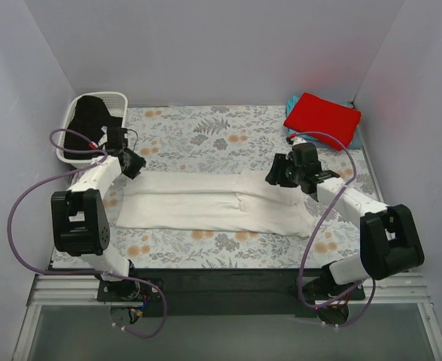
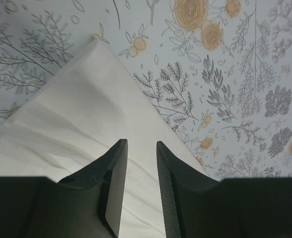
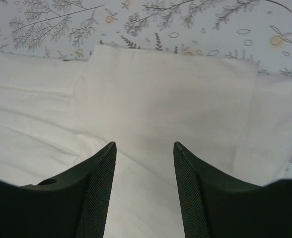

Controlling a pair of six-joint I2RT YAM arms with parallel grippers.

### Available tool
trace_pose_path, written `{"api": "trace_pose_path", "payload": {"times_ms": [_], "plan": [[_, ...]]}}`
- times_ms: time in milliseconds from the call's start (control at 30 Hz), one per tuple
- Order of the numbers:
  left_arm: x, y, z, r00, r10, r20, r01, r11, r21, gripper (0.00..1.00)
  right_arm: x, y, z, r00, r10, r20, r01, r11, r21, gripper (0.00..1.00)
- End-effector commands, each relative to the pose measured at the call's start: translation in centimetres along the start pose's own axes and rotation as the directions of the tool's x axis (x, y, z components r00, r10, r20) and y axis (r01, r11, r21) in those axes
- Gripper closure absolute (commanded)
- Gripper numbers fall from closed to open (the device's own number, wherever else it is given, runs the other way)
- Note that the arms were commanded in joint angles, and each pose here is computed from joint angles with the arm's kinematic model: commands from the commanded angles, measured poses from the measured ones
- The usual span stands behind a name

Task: Fold and stack the t-shirts
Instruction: Fold the tshirt

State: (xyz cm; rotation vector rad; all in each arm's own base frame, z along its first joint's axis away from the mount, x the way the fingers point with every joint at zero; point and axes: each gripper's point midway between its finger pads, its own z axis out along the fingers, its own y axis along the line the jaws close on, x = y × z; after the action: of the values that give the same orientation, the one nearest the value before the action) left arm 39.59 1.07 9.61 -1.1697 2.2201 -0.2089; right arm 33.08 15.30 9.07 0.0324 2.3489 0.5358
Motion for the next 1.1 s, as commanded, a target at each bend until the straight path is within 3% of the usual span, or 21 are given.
{"api": "trace_pose_path", "payload": {"times_ms": [0, 200, 467, 1067], "plan": [[1.5, -2.3, 0.6, 0.999, 0.027, -0.042, -0.025, 0.999, 0.036, 0.72, -2.3, 3.8, 1.3, 0.997, -0.077, 0.029, 0.079, 0.995, -0.063, 0.44], [6.8, -3.7, 2.7, 0.984, 0.094, -0.152, -0.09, 0.995, 0.029, 0.75, -3.4, 9.6, 4.9, 0.988, -0.153, 0.002, 0.152, 0.978, -0.144, 0.46], [9.5, -2.4, 1.8, 0.973, 0.12, -0.199, -0.116, 0.993, 0.036, 0.77, -2.7, 15.9, 9.4, 0.966, -0.256, -0.047, 0.24, 0.946, -0.216, 0.47], [11.6, -0.2, -1.1, 0.96, 0.142, -0.243, -0.125, 0.988, 0.085, 0.78, 3.0, 18.3, 13.4, 0.928, -0.329, -0.174, 0.286, 0.929, -0.234, 0.5]]}}
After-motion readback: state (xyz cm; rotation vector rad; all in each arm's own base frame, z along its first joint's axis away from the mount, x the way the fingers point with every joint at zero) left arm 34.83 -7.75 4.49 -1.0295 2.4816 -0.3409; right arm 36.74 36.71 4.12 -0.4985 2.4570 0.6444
